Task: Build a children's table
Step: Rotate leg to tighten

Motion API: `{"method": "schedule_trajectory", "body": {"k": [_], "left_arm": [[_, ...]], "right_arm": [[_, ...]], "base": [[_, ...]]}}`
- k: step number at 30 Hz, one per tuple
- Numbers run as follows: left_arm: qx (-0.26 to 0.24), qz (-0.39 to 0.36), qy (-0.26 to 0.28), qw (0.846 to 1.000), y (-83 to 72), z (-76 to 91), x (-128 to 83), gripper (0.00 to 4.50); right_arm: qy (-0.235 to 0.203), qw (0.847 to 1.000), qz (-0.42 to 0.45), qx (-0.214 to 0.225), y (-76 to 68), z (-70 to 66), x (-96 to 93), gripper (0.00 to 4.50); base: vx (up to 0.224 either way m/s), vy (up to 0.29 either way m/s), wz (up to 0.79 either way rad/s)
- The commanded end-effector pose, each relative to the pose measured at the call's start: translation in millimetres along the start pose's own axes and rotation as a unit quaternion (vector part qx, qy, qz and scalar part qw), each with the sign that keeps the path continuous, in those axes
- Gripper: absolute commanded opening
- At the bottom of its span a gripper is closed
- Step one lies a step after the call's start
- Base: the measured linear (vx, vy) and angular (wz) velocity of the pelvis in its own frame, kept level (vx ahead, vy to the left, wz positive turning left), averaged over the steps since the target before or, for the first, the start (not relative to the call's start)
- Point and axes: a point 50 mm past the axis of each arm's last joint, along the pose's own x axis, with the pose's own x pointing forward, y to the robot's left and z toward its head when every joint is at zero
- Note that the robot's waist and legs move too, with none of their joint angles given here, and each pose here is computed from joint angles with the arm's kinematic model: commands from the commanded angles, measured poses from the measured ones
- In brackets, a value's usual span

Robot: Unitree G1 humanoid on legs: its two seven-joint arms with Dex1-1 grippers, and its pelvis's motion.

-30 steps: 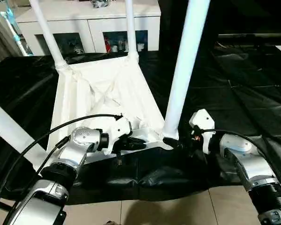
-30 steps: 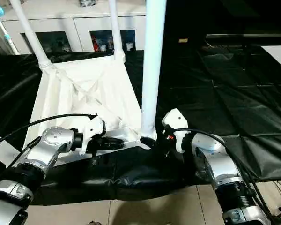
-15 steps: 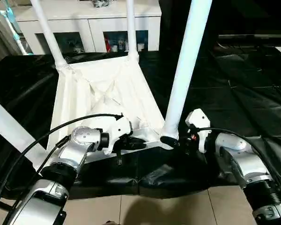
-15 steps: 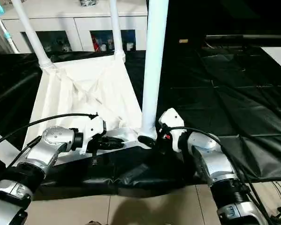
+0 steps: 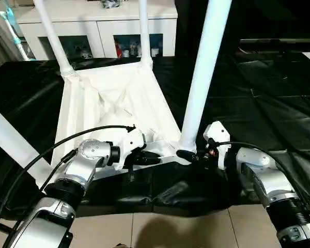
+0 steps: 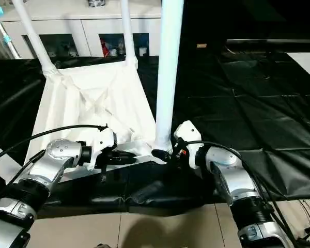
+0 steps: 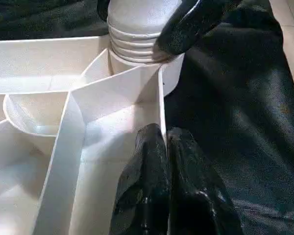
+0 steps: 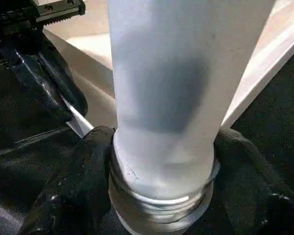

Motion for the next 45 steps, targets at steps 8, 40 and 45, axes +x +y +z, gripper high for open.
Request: {"method": "schedule_trajectory", "body": {"k": [8, 40, 45], "left_arm": [[-0.056, 0.035, 0.057, 0.996, 4.1, -9.4, 13.9, 0.0], [-0.087, 0.117, 0.1, 0.984, 25.4, 7.2, 43.6, 0.0], [-0.048, 0.045, 0.095, 0.993, 17.9, 0.4, 29.1, 0.0]], "right_arm": [[0.008, 0.994, -0.104, 0.028, -11.1, -1.0, 13.4, 2.69], [-0.032, 0.985, -0.165, 0.042, -20.8, 24.3, 32.7, 4.03], [-0.029, 0.995, -0.097, 0.011, -19.6, 20.0, 6.7, 4.03]], "base": [[0.0, 0.0, 0.0], [0.0, 0.0, 0.0], [0.0, 0.0, 0.0]]}}
